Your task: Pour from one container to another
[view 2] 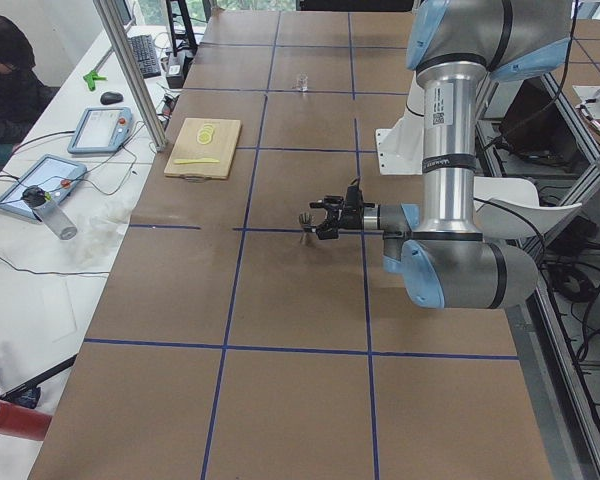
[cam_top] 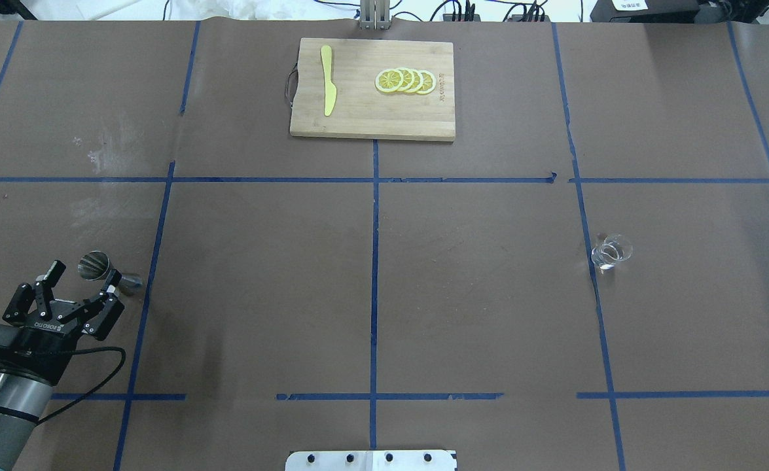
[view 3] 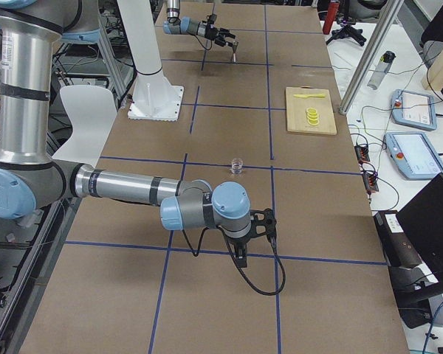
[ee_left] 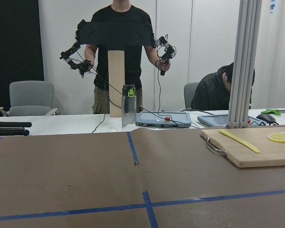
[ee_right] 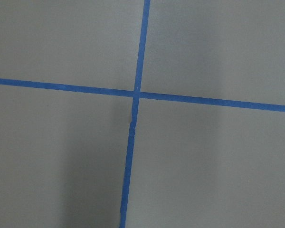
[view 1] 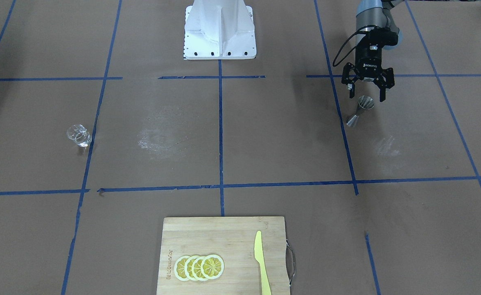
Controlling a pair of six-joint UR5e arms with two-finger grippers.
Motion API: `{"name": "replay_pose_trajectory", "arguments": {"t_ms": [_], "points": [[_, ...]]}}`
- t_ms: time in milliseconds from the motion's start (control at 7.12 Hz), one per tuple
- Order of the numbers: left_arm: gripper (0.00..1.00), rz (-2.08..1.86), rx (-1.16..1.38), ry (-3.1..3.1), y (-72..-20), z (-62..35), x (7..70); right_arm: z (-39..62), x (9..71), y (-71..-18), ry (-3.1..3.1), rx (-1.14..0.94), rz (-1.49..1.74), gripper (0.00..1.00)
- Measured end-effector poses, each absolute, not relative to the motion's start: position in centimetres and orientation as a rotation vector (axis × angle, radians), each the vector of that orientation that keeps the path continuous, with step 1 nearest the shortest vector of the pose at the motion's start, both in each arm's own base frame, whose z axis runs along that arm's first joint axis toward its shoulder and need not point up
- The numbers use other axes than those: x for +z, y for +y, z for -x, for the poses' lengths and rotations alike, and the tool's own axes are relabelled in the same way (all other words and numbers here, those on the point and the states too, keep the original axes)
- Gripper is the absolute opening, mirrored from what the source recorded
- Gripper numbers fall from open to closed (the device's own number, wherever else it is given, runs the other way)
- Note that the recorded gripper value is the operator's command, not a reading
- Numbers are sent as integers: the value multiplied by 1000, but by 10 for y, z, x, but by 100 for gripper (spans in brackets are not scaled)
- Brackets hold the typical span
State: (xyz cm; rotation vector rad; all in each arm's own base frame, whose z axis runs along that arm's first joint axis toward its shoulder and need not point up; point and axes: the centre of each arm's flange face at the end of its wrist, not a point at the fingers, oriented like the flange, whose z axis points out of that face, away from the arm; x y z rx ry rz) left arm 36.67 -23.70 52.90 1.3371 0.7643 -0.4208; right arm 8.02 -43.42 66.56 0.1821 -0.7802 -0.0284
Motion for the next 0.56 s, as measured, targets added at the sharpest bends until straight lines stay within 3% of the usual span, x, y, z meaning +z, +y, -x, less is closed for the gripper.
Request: {"name": "replay_pose_trajectory", "arguments": {"t_ms": [562], "points": [[100, -1336, -422, 770, -237, -390, 530, -82, 667, -432, -780, -25, -181, 100]]}}
